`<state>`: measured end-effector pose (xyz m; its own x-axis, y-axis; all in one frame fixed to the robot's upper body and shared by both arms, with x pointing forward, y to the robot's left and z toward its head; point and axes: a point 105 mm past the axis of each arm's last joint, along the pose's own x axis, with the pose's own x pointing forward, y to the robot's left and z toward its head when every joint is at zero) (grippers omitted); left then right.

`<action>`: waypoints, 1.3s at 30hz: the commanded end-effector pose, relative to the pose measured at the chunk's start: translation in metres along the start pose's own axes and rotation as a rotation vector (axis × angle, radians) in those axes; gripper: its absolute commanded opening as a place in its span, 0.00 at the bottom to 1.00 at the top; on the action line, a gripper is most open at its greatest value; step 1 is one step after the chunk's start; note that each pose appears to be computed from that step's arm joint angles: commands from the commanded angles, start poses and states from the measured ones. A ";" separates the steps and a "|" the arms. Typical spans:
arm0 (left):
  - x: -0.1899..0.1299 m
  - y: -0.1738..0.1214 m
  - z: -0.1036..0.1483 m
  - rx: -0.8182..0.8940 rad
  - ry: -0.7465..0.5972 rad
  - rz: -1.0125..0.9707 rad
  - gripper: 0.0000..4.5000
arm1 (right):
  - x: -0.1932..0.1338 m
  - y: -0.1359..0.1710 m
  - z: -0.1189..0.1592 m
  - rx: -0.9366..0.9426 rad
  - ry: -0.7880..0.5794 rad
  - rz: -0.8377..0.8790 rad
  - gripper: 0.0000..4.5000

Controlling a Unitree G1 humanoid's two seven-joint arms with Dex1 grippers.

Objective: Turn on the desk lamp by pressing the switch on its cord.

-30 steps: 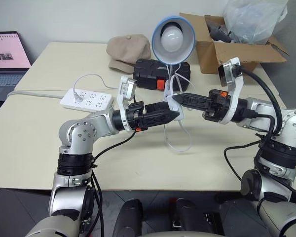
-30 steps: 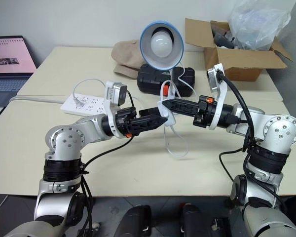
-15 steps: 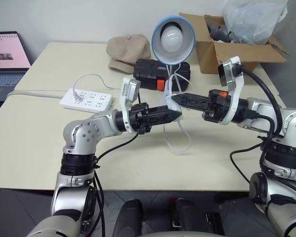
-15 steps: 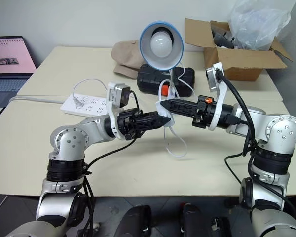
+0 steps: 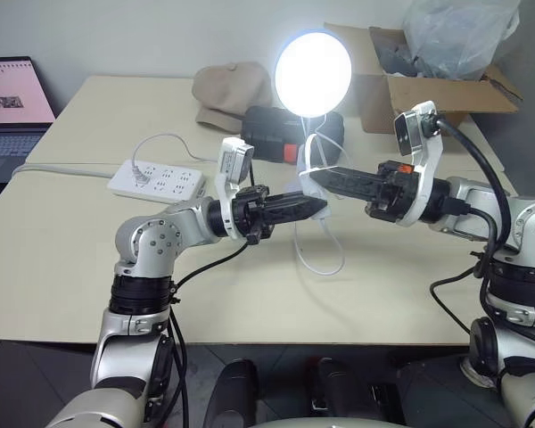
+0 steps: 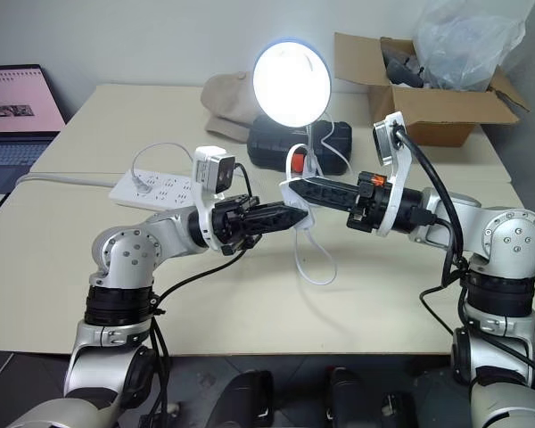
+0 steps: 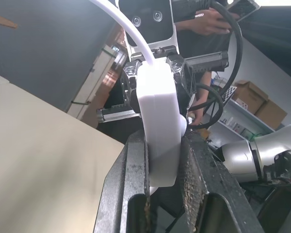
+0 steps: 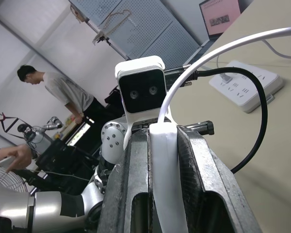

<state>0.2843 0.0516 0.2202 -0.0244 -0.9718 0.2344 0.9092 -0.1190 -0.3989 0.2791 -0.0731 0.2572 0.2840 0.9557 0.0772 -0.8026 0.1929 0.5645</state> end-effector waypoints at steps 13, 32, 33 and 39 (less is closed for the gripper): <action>-0.022 -0.010 -0.007 0.123 0.138 0.038 0.70 | -0.003 -0.005 0.002 0.024 -0.059 -0.027 0.08; -0.080 -0.029 -0.019 0.569 0.527 0.352 1.00 | -0.002 -0.143 -0.022 0.047 -0.066 -0.677 0.08; -0.080 -0.029 -0.019 0.571 0.522 0.358 1.00 | -0.002 -0.147 -0.023 0.048 -0.065 -0.692 0.08; -0.073 -0.030 -0.025 0.568 0.507 0.370 1.00 | -0.001 -0.167 -0.029 0.000 -0.040 -0.777 0.08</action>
<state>0.2525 0.1259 0.1855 0.2591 -0.9094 -0.3253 0.9644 0.2254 0.1380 0.3912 -0.0958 0.1274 0.7540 0.5572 -0.3479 -0.3531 0.7904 0.5006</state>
